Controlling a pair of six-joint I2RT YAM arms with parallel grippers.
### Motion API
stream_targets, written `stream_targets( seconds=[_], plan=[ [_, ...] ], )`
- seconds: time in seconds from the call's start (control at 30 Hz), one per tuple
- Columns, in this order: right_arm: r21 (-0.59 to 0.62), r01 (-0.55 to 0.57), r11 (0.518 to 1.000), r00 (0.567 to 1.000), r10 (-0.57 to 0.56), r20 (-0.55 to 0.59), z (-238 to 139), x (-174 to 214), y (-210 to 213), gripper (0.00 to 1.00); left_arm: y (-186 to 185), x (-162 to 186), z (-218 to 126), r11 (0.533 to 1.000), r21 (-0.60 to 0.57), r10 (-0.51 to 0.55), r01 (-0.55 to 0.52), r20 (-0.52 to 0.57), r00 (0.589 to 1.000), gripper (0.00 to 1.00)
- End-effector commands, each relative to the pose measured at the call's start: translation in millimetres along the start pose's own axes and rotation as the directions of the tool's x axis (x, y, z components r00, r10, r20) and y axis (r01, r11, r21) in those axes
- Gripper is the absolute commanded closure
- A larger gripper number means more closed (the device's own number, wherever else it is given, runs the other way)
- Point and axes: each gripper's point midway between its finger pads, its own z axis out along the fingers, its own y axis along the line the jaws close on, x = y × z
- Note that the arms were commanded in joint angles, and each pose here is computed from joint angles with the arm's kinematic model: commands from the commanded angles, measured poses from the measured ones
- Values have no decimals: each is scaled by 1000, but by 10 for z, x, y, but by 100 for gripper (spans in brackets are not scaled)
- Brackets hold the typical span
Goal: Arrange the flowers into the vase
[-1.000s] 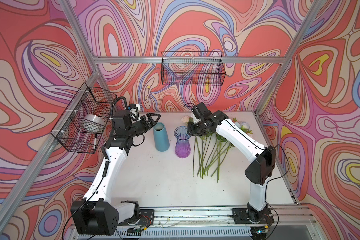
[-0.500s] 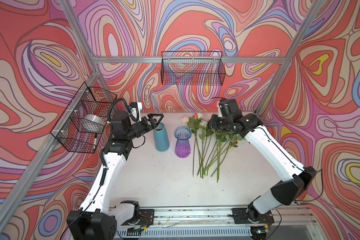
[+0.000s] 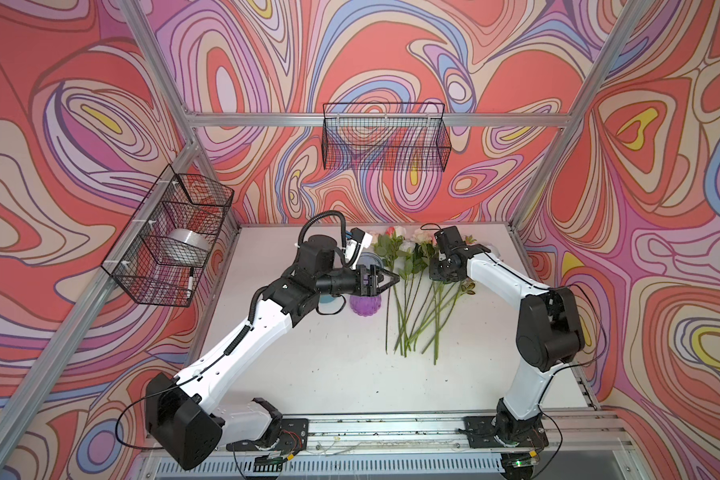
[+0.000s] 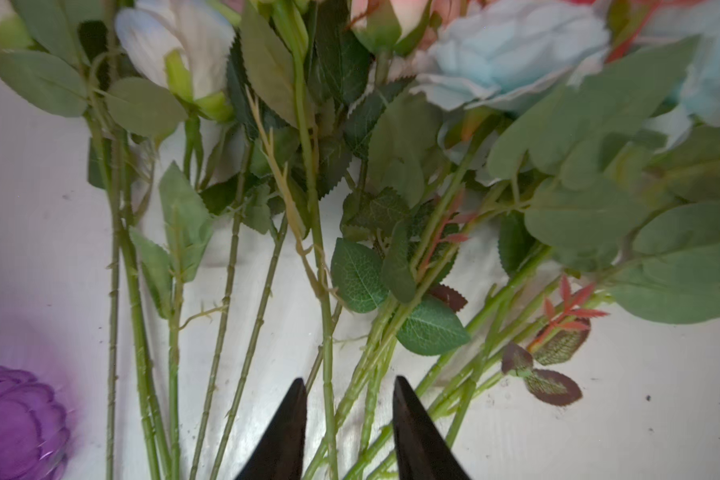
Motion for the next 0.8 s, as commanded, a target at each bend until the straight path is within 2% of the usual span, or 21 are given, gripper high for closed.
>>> stream_targets(
  seconds=[0.0, 0.2, 0.37, 0.47, 0.63, 0.77],
  plan=[
    [-31, 29, 999, 1000, -29, 2, 99, -96, 103, 66, -23, -35, 10, 1000, 2, 8, -8, -5, 1000, 27],
    [5, 32, 999, 998, -31, -45, 368, -57, 87, 75, -4, -22, 29, 1000, 3, -1, 1, -6, 1000, 26],
    [32, 15, 999, 999, -13, -47, 404, -102, 65, 92, 13, -21, 26, 1000, -6, 5, -5, -3, 1000, 26],
    [40, 6, 999, 1000, -6, 0, 278, -199, 40, 100, 40, -12, 37, 1000, -17, 4, -4, -8, 1000, 26],
    [-6, -22, 1000, 996, 22, 89, -91, -343, 63, 100, 7, -20, 20, 1000, -9, 12, -12, -6, 1000, 25],
    [-109, -56, 992, 972, 79, 220, -597, -479, 120, 100, -18, -40, -24, 999, -15, 39, -39, 9, 999, 24]
  ],
)
